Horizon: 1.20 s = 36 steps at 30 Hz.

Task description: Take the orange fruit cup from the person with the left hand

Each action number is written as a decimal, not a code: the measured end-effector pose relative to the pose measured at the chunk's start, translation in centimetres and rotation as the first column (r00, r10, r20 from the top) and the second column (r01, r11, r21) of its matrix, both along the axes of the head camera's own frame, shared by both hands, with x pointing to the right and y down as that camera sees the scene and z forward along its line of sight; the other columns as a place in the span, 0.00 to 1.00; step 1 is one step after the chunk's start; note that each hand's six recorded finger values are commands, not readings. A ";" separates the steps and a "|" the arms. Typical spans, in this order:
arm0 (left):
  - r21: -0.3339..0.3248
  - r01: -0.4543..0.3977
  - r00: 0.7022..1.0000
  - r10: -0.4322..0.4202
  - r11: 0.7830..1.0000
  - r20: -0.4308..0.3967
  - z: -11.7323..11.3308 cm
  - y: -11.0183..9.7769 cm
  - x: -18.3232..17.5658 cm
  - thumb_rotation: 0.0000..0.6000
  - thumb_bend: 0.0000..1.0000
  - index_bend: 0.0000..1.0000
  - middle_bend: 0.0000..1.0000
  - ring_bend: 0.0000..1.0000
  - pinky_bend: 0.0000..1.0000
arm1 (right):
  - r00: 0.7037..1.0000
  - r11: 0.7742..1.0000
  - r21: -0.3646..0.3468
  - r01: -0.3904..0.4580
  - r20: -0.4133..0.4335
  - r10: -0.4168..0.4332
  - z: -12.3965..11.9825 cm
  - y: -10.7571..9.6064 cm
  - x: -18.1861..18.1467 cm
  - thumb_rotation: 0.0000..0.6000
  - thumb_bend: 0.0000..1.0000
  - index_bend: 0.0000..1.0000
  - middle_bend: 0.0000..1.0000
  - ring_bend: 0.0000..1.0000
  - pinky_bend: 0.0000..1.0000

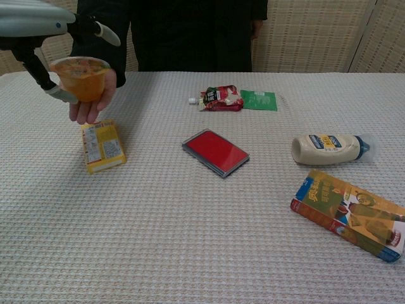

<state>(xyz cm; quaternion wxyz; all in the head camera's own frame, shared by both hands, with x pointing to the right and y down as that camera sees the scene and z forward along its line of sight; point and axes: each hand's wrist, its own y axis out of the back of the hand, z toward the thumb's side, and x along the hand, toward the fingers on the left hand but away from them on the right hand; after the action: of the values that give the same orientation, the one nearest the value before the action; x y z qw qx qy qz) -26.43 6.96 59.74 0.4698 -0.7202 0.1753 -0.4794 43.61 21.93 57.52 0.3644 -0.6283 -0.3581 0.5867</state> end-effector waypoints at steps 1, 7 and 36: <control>-0.006 0.000 1.000 0.000 1.000 0.008 0.1 -0.1 0.0 1.00 0.23 0.15 0.02 0.03 0.21 | 1.000 1.000 0.000 -0.002 0.000 0.002 0.0 0.0 0.1 1.00 0.23 0.10 0.16 0.11 0.24; -0.033 0.010 0.999 -0.008 0.999 0.044 0.8 -0.8 -0.1 1.00 0.31 0.20 0.03 0.09 0.26 | 1.000 1.000 0.001 -0.013 0.000 0.013 0.1 0.2 0.3 1.00 0.24 0.10 0.16 0.11 0.24; 0.015 0.020 0.996 -0.019 1.000 -0.092 0.3 -1.3 -0.4 1.00 0.36 0.59 0.52 0.51 0.74 | 1.000 0.999 0.012 -0.030 -0.006 0.030 -0.2 0.2 0.9 1.00 0.26 0.10 0.18 0.11 0.24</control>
<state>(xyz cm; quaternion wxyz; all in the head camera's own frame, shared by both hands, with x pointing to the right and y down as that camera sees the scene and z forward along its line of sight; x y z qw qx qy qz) -26.81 5.64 60.09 0.4623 -0.7359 0.2077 -0.4490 44.51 22.08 57.33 0.3604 -0.6187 -0.3698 0.5921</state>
